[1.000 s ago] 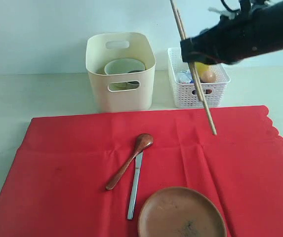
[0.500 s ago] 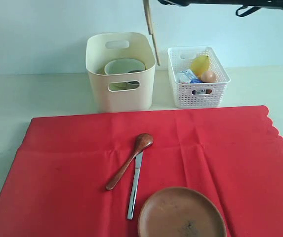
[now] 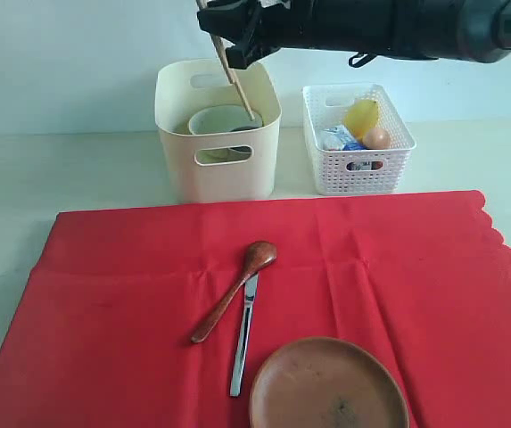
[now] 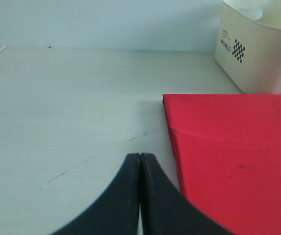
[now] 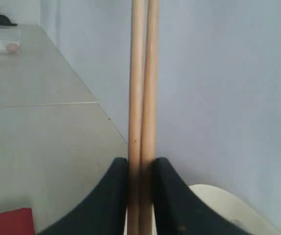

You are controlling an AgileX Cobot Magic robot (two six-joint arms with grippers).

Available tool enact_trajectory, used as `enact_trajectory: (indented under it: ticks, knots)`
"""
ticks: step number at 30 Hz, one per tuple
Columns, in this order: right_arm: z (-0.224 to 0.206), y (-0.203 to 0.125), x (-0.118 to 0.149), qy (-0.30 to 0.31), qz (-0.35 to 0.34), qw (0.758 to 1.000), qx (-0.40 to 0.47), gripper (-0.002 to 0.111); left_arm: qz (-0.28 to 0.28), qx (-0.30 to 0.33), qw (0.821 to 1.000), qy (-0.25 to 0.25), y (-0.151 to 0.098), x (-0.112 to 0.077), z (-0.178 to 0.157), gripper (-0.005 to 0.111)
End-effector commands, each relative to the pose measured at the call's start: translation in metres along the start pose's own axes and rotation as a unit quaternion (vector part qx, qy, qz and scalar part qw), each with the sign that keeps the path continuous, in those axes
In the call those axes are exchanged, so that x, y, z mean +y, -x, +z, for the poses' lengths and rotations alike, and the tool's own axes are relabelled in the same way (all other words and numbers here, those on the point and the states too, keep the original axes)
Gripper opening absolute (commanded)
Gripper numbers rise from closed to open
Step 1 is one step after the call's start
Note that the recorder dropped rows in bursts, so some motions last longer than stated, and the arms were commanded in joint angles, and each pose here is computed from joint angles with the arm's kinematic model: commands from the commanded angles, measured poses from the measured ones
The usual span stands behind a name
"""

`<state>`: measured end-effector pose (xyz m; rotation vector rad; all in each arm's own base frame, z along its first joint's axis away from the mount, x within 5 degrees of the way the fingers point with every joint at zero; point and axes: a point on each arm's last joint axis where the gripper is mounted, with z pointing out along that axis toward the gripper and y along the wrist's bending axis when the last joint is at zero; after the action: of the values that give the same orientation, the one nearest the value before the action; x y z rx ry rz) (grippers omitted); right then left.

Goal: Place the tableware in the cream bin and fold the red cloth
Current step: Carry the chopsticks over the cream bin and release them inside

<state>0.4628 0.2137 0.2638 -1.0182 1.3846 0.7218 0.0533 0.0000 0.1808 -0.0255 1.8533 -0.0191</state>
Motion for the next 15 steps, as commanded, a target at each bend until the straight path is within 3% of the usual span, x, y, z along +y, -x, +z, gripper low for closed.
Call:
enact_trajectory:
  ticks: [1, 15]
  knots:
    - [0.011, -0.007, -0.008, 0.008, -0.025, 1.0, -0.017, 0.0, 0.002, -0.008, 1.0, 0.0, 0.0, 0.0, 0.0, 0.0]
    - [0.021, -0.075, -0.026, -0.052, 0.013, 0.997, 0.057, 0.003, 0.002, -0.008, 1.0, 0.0, 0.0, 0.0, 0.0, 0.0]
